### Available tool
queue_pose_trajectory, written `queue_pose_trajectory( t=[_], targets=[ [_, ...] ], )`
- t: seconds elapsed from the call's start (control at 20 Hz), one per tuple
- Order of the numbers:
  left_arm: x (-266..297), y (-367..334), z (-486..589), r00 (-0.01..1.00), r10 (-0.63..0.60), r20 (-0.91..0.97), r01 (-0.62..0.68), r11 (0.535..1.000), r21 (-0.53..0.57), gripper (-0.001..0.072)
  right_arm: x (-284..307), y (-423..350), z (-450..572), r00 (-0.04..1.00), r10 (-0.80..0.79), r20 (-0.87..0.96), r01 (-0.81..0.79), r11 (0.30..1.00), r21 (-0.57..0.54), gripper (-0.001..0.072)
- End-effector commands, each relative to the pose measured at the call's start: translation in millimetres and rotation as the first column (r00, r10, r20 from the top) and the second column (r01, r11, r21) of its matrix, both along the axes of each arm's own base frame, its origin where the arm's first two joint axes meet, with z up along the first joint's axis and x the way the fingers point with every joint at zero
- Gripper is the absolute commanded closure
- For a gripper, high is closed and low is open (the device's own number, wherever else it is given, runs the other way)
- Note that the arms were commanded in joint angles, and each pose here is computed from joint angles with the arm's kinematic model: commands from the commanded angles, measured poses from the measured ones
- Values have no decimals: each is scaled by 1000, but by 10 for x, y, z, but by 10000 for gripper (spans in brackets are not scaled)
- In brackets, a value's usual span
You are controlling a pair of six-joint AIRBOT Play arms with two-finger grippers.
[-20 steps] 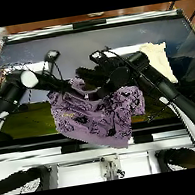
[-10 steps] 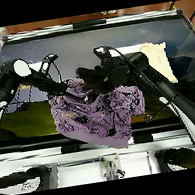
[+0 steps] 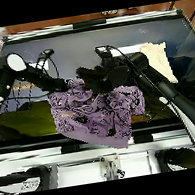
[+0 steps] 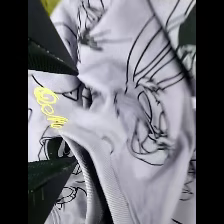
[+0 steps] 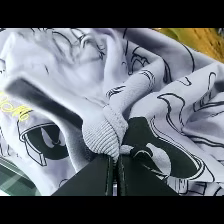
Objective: Fold the shirts.
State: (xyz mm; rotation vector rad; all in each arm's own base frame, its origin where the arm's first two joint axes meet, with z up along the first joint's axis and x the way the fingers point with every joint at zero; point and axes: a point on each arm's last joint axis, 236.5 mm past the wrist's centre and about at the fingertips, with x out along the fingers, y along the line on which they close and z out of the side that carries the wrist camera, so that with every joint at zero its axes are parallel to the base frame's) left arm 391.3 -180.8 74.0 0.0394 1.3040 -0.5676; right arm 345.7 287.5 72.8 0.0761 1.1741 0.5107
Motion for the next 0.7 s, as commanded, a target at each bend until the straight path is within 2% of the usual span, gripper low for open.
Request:
queue_pose_trajectory(
  t=[0.0,0.15,0.3,0.45,0.65],
  targets=[
    [6,312,286,1000,15,-1,-15,1000,23,106,-48,-11,-23,1000,-1,-24,0,1000,-7,646],
    [35,931,402,993,117,23,-119,984,130,115,-86,-31,-43,999,3,-40,-4,1000,-18,646],
    [35,1546,533,958,278,69,-286,937,201,118,-124,-54,-64,998,7,-57,-8,1000,-29,646],
    [-27,1862,719,929,349,121,-367,908,202,123,-133,-57,-68,998,8,-60,-10,999,-31,646],
    [-244,2166,561,905,391,166,-424,863,276,123,-178,-85,-92,997,12,-80,-15,999,-45,646]
  ],
)
